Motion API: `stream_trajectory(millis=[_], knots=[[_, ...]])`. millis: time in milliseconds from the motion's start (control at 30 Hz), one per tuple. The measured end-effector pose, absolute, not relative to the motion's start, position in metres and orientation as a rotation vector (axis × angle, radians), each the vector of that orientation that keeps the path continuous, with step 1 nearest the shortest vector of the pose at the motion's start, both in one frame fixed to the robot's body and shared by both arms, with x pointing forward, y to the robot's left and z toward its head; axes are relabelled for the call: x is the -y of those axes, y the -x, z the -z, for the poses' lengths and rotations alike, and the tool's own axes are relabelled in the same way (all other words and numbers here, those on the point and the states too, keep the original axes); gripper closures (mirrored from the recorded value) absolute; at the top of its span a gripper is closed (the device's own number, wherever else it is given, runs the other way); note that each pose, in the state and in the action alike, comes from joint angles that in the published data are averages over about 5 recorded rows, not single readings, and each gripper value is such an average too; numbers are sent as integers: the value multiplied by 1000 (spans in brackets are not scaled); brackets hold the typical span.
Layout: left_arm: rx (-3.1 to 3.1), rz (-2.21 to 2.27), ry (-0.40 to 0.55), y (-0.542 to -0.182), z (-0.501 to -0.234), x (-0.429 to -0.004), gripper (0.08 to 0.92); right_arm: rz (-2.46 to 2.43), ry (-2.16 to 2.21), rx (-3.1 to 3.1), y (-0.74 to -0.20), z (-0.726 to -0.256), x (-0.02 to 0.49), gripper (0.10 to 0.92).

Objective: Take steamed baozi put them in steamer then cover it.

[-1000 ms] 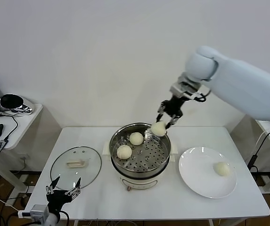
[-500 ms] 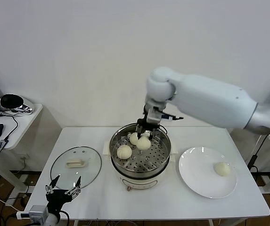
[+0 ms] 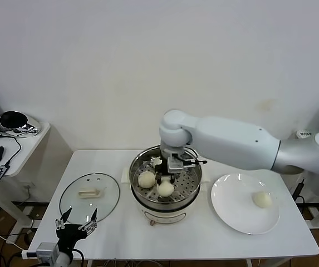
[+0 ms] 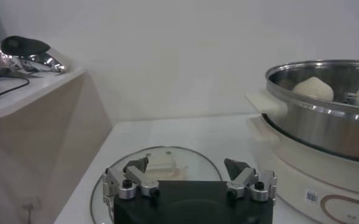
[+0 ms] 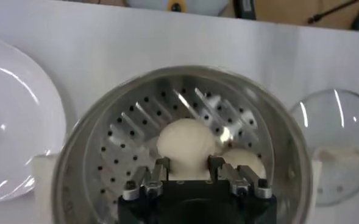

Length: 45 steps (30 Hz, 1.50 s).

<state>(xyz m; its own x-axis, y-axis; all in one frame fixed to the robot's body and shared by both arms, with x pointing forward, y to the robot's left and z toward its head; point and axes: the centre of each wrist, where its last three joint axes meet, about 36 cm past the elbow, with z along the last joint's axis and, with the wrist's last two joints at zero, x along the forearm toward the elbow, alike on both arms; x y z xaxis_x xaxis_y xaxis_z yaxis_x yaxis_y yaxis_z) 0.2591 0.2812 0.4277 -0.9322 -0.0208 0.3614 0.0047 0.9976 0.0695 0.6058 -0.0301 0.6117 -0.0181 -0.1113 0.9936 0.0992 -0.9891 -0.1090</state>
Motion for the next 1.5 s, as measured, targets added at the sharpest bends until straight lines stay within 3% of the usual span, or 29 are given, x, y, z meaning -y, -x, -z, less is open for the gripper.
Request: stream_trajectory(millis=[367, 833, 1200, 1500], knots=[[2767, 90, -14, -258, -427, -279, 177, 2121, 2106, -25, -604, -594, 33, 567], [2760, 94, -9, -260, -425, -280, 177, 2143, 2062, -267, -612, -642, 71, 221], [2761, 89, 8, -262, -426, -279, 177, 2266, 2109, -979, -634, -700, 191, 200], [2768, 79, 29, -261, -430, -276, 177, 2307, 2102, -1817, -634, -701, 313, 200]])
